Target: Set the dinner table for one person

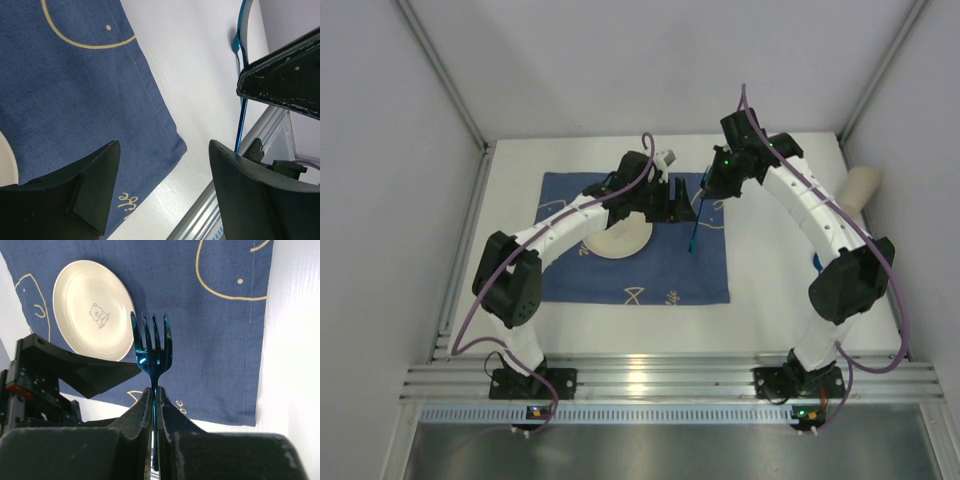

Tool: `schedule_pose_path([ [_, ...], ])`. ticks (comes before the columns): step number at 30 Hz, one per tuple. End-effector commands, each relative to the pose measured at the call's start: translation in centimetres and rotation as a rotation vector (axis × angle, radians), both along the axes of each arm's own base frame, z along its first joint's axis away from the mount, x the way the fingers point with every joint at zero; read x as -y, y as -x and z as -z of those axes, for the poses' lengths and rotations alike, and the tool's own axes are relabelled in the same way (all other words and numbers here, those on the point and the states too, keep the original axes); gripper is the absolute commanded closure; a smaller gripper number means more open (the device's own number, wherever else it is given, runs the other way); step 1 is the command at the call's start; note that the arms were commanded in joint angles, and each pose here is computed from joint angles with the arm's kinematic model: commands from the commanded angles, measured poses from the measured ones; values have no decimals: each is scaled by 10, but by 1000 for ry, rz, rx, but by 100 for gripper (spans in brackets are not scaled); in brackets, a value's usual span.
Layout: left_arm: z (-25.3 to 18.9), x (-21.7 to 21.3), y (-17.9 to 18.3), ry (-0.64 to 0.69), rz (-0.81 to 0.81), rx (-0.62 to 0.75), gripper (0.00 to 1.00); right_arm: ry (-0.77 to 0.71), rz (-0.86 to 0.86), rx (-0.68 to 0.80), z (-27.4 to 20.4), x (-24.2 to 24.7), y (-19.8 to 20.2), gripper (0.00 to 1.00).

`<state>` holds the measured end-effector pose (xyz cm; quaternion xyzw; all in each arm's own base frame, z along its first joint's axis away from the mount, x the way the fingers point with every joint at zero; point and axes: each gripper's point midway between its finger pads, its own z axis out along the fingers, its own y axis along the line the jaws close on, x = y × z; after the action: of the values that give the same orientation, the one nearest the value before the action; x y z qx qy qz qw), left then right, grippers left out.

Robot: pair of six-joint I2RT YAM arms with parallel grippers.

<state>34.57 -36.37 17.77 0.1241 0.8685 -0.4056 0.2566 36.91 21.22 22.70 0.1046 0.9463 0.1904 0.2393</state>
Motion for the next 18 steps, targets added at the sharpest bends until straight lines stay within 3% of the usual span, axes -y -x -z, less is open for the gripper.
schedule_pose_path([
  [1, -37, -10, -5, 12, -23, 117, 24, -15, -9, 36, -16, 0, 8, 100],
  [8, -35, -21, -7, -37, -53, 129, 27, -9, -14, 28, -12, 0, 7, 100],
  [18, -69, -4, 3, 89, 25, 143, 33, 6, -23, 2, 3, -2, 5, 100],
])
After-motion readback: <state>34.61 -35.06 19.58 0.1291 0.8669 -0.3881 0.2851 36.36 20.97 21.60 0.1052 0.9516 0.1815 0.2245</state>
